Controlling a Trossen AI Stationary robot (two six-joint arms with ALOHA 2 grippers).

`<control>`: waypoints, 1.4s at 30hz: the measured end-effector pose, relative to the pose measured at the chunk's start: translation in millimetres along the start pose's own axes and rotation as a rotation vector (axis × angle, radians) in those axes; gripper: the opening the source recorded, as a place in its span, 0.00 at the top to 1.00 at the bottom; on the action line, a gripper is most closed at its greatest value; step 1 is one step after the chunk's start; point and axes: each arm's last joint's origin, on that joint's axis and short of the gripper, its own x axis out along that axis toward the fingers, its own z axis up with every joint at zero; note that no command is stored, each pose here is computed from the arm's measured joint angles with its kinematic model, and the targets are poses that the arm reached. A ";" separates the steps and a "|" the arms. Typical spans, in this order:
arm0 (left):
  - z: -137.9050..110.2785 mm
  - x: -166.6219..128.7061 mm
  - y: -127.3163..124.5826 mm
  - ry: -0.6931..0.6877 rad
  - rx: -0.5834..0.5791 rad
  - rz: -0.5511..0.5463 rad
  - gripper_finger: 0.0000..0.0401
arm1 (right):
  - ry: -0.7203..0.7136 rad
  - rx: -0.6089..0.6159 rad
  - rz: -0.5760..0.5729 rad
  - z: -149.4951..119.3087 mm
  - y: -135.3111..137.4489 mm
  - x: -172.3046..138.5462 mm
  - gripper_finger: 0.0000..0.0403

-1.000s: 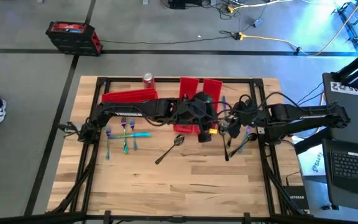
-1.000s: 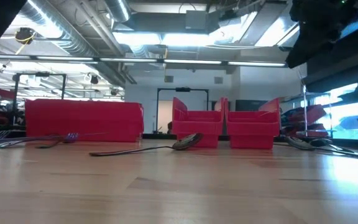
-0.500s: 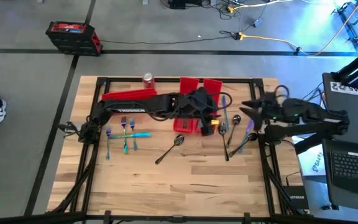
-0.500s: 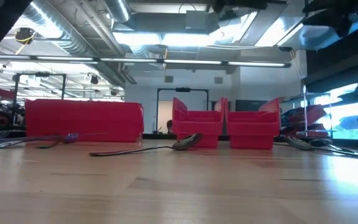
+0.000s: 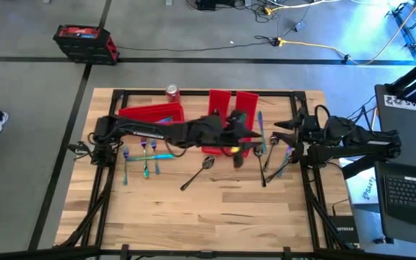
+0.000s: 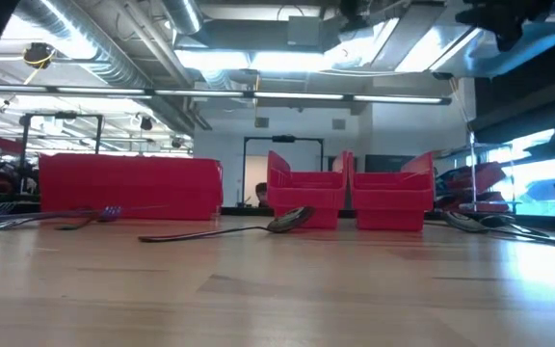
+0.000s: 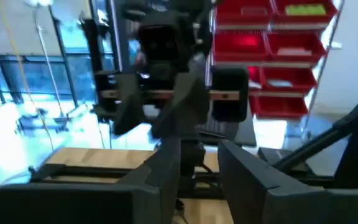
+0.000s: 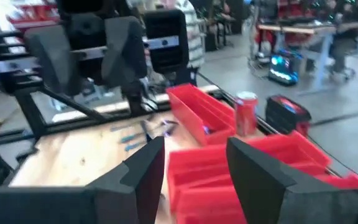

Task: Sort silverware
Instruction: Put the black spoon into the middle red bin

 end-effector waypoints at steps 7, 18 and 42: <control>-46.7 -30.9 -3.3 0.080 -0.091 0.055 0.81 | 0.010 0.008 0.069 -5.2 3.6 9.0 0.61; -52.0 -97.3 -41.7 0.120 -0.076 -0.018 0.86 | 0.159 0.015 0.153 -24.7 23.0 82.1 0.61; -173.9 -219.6 -36.2 0.474 -0.368 0.005 1.00 | 0.516 -0.248 0.145 -84.8 120.6 254.8 0.91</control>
